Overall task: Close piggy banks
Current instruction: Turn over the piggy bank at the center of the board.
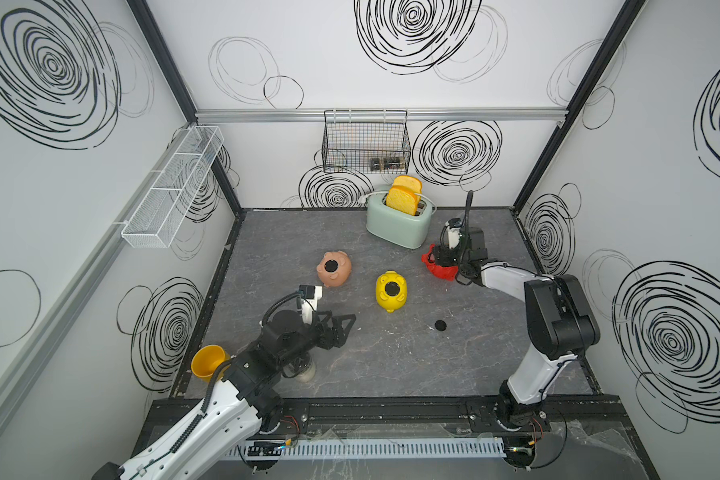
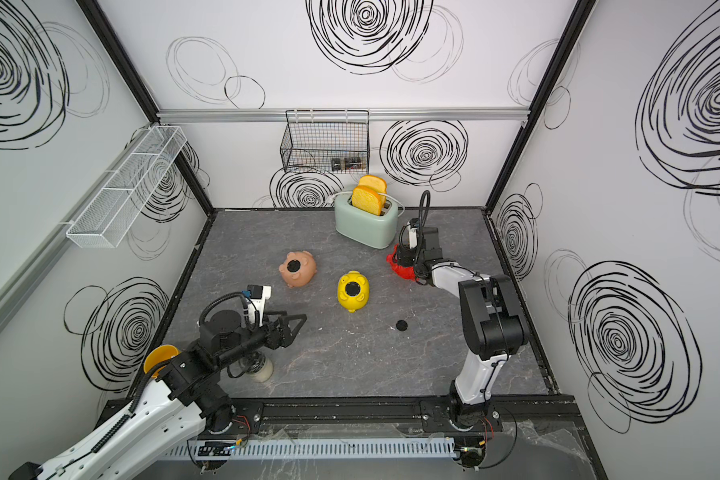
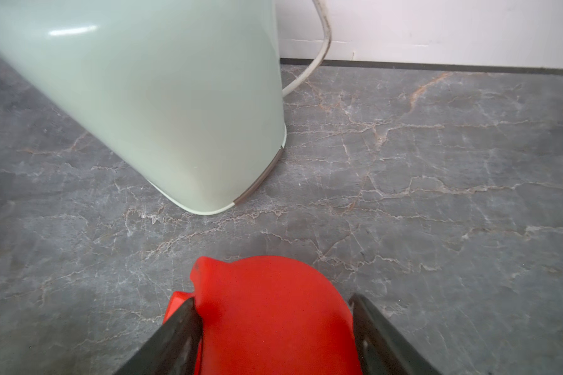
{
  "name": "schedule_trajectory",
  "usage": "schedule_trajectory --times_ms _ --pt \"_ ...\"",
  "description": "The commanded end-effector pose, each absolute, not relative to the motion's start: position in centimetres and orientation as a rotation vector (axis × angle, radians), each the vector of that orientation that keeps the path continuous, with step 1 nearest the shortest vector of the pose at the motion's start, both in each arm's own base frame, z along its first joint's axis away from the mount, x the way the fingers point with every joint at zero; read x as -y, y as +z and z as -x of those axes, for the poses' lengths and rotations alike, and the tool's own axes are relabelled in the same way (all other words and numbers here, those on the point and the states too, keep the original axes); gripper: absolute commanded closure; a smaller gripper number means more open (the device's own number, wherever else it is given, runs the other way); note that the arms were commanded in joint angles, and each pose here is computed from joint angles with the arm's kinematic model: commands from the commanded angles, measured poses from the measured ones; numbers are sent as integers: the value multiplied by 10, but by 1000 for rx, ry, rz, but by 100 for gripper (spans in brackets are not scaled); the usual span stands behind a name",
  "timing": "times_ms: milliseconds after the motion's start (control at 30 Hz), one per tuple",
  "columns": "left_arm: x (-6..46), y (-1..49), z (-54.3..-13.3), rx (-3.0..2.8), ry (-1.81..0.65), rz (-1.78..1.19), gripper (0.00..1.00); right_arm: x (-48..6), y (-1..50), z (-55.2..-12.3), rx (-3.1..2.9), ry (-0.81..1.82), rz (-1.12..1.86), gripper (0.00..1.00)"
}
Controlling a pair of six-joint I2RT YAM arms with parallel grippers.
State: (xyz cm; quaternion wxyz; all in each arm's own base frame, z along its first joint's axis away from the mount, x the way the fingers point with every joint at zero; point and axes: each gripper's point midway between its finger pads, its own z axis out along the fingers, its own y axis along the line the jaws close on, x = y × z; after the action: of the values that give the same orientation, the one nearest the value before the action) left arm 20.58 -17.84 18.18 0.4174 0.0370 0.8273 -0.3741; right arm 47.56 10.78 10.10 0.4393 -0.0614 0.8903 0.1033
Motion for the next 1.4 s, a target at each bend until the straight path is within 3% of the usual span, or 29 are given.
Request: schedule_trajectory --times_ms 0,667,1367 --pt "182 192 -207 -2017 -960 -113 6 -114 96 -461 -2270 436 105 28" --pt "183 191 -206 -2026 -953 -115 6 -88 81 -456 -2303 757 -144 36" --pt "183 198 -207 -2017 -946 -119 5 -71 114 -458 -2240 780 -214 25"
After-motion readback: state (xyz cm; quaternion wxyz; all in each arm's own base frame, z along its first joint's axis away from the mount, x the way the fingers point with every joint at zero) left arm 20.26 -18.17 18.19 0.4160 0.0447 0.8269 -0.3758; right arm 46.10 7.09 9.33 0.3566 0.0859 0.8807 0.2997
